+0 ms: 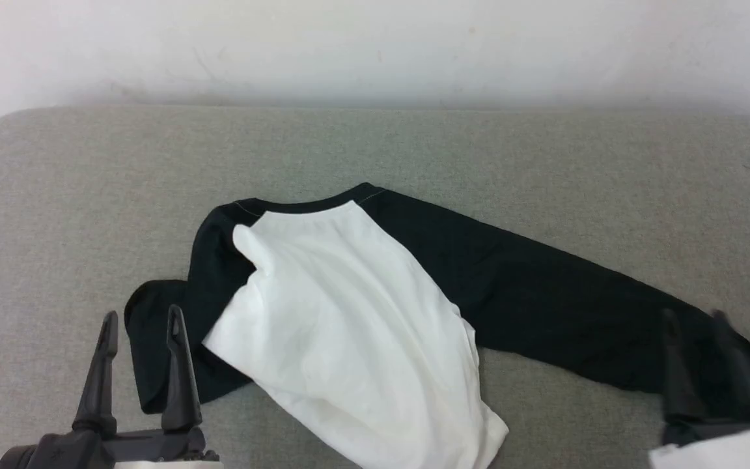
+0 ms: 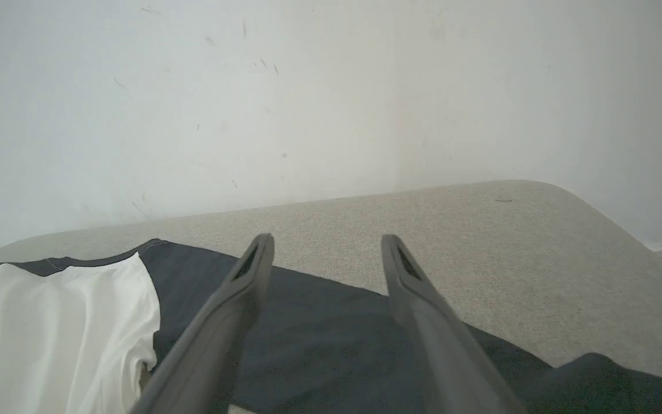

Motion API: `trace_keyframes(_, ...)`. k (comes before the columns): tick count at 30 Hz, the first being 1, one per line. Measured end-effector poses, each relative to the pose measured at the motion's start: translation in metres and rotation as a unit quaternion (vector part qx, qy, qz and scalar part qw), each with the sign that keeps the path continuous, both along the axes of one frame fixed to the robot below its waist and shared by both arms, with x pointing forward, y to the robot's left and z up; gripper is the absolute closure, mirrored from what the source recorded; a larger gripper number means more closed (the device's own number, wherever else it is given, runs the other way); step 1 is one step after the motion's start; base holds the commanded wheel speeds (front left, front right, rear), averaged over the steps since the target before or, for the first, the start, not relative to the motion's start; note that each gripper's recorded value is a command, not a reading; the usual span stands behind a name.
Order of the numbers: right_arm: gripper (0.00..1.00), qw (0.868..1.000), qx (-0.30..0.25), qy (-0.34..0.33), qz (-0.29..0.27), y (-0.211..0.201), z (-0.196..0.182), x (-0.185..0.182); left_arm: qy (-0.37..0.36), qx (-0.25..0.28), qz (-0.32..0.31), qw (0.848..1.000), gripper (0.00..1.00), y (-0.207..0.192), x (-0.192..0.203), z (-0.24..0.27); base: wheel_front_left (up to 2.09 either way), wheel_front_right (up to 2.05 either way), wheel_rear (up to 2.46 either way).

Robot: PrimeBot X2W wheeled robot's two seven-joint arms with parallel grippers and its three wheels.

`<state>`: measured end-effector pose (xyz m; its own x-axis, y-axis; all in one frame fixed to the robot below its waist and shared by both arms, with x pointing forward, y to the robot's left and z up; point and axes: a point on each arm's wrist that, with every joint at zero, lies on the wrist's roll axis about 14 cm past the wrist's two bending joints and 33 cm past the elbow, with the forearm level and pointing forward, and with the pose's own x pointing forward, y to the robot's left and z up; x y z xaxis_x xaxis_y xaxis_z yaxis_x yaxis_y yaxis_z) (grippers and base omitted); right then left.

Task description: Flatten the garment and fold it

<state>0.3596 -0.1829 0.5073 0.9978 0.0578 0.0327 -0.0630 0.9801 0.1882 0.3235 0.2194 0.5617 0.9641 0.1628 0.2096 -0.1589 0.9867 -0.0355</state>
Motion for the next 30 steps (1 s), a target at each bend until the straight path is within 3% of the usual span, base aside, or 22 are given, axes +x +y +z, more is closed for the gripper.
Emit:
trace_keyframes(3, 0.0, 0.998, -0.005, 0.027, 0.056, 0.035, 0.0, 0.005, -0.006, 0.001, 0.0, 1.0, 0.0, 0.002, -0.002, 0.003, 0.0, 0.0, 0.0)
trace_keyframes(7, 0.0, 0.983, -0.024, 0.108, 0.144, 0.088, -0.02, 0.0, -0.005, -0.002, -0.009, 1.0, 0.0, -0.001, 0.0, 0.0, 0.0, 0.0, 0.0)
trace_keyframes(15, 0.0, 0.947, -0.039, 0.239, 0.211, 0.122, -0.067, -0.008, 0.008, -0.013, -0.004, 1.0, 0.0, 0.0, -0.001, -0.01, 0.0, 0.0, 0.0)
trace_keyframes(24, 0.0, 0.911, -0.058, 0.302, 0.274, 0.16, -0.104, -0.012, 0.017, -0.01, 0.022, 1.0, 0.0, 0.014, -0.011, -0.016, 0.0, 0.0, 0.0)
trace_keyframes(25, 0.09, 0.907, -0.062, 0.311, 0.276, 0.161, -0.11, -0.013, 0.018, -0.011, 0.022, 1.0, 0.0, 0.014, -0.012, -0.017, 0.0, 0.0, 0.0)
trace_keyframes(26, 0.5, 0.905, -0.064, 0.317, 0.277, 0.161, -0.115, -0.014, 0.02, -0.011, 0.022, 0.999, 0.0, 0.015, -0.013, -0.018, 0.0, 0.0, 0.0)
trace_keyframes(27, 0.83, 0.905, -0.06, 0.32, 0.274, 0.16, -0.117, -0.013, 0.021, -0.012, 0.021, 0.999, 0.0, 0.015, -0.013, -0.019, 0.0, 0.0, 0.0)
trace_keyframes(28, 1.0, 0.906, -0.06, 0.32, 0.271, 0.158, -0.119, -0.012, 0.021, -0.011, 0.021, 0.999, 0.0, 0.014, -0.014, -0.019, 0.0, 0.0, 0.0)
trace_keyframes(30, 1.0, 0.91, -0.062, 0.313, 0.264, 0.155, -0.12, -0.007, 0.021, -0.013, 0.019, 1.0, 0.0, 0.013, -0.013, -0.019, 0.0, 0.0, 0.0)
